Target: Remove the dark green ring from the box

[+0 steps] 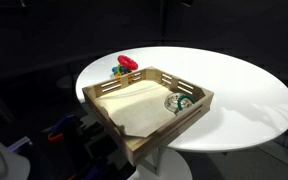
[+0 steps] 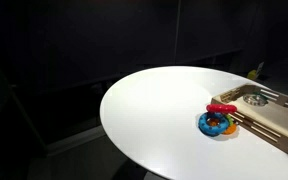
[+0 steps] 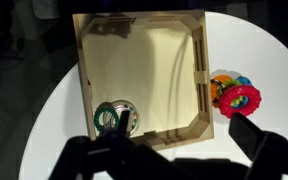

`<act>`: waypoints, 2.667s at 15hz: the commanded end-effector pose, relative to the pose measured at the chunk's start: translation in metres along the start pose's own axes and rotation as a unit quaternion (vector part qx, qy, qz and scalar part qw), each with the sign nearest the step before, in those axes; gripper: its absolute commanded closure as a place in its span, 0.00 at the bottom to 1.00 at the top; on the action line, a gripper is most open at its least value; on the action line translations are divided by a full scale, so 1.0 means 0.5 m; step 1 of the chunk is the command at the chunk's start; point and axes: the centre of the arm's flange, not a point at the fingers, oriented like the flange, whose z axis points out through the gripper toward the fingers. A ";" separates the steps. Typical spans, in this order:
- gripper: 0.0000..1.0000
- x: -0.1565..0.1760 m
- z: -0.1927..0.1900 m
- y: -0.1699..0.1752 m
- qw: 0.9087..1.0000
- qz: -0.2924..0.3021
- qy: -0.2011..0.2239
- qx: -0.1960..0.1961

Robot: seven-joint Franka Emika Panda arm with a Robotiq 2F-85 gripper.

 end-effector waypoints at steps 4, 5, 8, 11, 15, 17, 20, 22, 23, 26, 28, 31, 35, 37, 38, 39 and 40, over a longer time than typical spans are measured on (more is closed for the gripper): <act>0.00 -0.001 -0.002 0.000 1.000 0.000 0.001 0.000; 0.00 0.001 0.003 -0.006 1.000 -0.004 0.007 -0.011; 0.00 0.013 0.023 -0.023 0.999 -0.009 0.025 -0.024; 0.00 0.029 0.052 -0.039 0.998 -0.021 0.044 -0.034; 0.00 0.049 0.109 -0.038 0.996 -0.028 0.062 -0.063; 0.00 0.057 0.141 -0.029 0.995 -0.028 0.063 -0.078; 0.00 0.062 0.187 -0.010 0.993 -0.022 0.062 -0.099; 0.00 0.066 0.222 0.006 0.991 -0.014 0.065 -0.114; 0.00 0.069 0.239 0.013 0.990 -0.010 0.069 -0.119; 0.00 0.086 0.298 0.031 0.990 0.001 0.078 -0.120; 0.00 0.096 0.336 0.040 0.989 0.010 0.080 -0.121; 0.00 0.103 0.373 0.051 0.990 0.020 0.077 -0.120; 0.00 0.108 0.384 0.052 0.991 0.015 0.065 -0.115; 0.00 0.109 0.387 0.052 0.991 0.015 0.064 -0.115; 0.00 0.109 0.388 0.052 0.991 0.015 0.063 -0.115; 0.00 0.109 0.389 0.052 0.991 0.015 0.063 -0.115; 0.00 0.109 0.389 0.052 0.991 0.015 0.063 -0.115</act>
